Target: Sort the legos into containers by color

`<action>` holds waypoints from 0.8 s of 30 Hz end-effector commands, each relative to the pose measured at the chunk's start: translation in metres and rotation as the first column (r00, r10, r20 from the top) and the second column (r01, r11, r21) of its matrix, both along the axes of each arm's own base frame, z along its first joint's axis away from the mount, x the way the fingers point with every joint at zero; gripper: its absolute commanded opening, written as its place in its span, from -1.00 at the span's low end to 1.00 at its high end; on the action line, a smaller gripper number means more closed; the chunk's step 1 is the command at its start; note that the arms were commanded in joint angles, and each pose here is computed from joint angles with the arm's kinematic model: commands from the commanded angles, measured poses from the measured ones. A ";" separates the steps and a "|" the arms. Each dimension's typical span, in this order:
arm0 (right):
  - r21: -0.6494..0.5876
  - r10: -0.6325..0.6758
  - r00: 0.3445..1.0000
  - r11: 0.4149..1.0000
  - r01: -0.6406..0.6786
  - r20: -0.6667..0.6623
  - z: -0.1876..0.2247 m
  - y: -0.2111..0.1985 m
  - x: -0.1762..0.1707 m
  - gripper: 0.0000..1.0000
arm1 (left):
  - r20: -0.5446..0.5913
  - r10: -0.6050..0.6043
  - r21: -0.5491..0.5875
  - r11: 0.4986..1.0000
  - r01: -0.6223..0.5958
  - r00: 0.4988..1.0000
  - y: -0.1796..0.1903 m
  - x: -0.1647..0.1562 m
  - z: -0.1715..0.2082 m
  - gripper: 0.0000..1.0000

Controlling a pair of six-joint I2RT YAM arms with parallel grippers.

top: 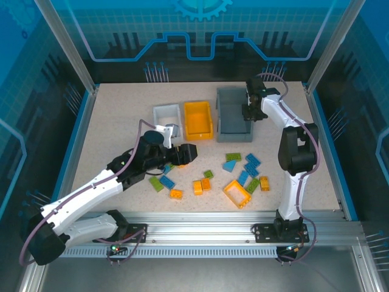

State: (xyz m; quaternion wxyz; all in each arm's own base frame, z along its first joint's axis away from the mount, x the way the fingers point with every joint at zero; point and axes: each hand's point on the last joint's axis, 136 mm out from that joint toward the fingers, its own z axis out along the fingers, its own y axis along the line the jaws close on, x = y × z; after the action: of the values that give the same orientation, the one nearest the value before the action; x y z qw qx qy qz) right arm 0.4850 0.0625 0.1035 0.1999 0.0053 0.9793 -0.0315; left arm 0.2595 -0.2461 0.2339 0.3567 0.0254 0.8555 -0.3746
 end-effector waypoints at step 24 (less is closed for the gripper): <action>0.001 0.258 0.957 0.965 -0.261 -0.131 -0.002 0.103 -0.321 0.18 | -0.154 -0.144 0.011 0.989 0.147 0.977 -0.034 -0.124 -0.072 0.54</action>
State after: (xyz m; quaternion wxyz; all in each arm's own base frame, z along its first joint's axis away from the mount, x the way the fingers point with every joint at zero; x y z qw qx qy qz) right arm 0.1866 0.1688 0.1103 0.1674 -0.1444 0.9753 -0.0044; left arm 0.1347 -0.2894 0.1679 0.2592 0.0930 0.8774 -0.3928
